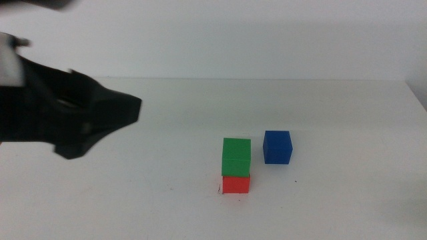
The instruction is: Stack red cubes first, then green, then blue cubes in a specific spot.
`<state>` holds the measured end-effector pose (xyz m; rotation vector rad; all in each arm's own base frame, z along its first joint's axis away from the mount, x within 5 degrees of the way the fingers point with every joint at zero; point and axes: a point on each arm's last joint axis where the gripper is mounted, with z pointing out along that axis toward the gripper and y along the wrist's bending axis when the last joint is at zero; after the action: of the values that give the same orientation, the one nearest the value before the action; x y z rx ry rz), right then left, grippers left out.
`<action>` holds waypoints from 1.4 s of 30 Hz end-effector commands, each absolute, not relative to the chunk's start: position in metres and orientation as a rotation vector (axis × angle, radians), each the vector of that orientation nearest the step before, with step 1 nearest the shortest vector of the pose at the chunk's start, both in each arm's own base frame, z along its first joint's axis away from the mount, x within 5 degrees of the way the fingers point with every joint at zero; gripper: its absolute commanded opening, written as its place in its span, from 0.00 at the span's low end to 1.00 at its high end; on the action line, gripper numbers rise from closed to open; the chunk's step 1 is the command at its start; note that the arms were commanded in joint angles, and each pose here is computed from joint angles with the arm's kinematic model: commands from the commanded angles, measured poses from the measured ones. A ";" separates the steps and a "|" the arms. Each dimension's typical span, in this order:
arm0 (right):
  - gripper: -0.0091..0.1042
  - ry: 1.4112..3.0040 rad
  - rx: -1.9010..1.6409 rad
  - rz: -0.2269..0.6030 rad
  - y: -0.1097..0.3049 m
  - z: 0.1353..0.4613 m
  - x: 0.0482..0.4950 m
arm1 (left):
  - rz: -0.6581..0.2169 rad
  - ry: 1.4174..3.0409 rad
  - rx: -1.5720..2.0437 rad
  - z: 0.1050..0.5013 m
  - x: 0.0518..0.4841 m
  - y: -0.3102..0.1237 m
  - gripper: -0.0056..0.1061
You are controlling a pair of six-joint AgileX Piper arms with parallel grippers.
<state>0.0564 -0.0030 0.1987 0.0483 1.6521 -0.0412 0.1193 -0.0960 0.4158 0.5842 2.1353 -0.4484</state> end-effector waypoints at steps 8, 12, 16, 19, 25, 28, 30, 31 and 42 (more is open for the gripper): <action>0.90 1.642 0.046 -0.055 -0.003 0.199 0.056 | -0.487 2.113 0.573 0.419 0.110 -0.091 0.86; 0.90 1.572 0.072 -0.028 -0.003 0.205 0.056 | -0.486 2.112 0.575 0.419 0.110 -0.091 0.86; 0.90 1.588 0.132 0.033 -0.003 0.210 0.057 | -0.486 2.112 0.574 0.419 0.110 -0.091 0.86; 0.90 1.730 0.182 0.077 -0.003 0.230 0.068 | -0.493 2.093 0.570 0.421 0.111 -0.091 0.86; 0.90 2.120 0.234 0.207 0.002 0.286 0.122 | -0.491 2.065 0.564 0.423 0.112 -0.091 0.86; 0.90 2.174 0.350 0.320 0.004 0.301 0.154 | -0.491 2.063 0.564 0.423 0.112 -0.091 0.86; 0.90 2.217 0.371 0.346 0.004 0.304 0.170 | -0.491 2.063 0.564 0.423 0.112 -0.091 0.86; 0.90 2.226 0.377 0.344 0.003 0.304 0.180 | -0.491 2.063 0.564 0.423 0.112 -0.091 0.86; 0.90 2.561 0.254 0.389 0.022 0.289 0.257 | -0.488 2.062 0.568 0.423 0.112 -0.091 0.86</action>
<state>0.2469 0.0137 0.2882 0.3303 2.4995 0.3839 0.1130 -0.0918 0.4207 0.5699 2.0848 -0.4814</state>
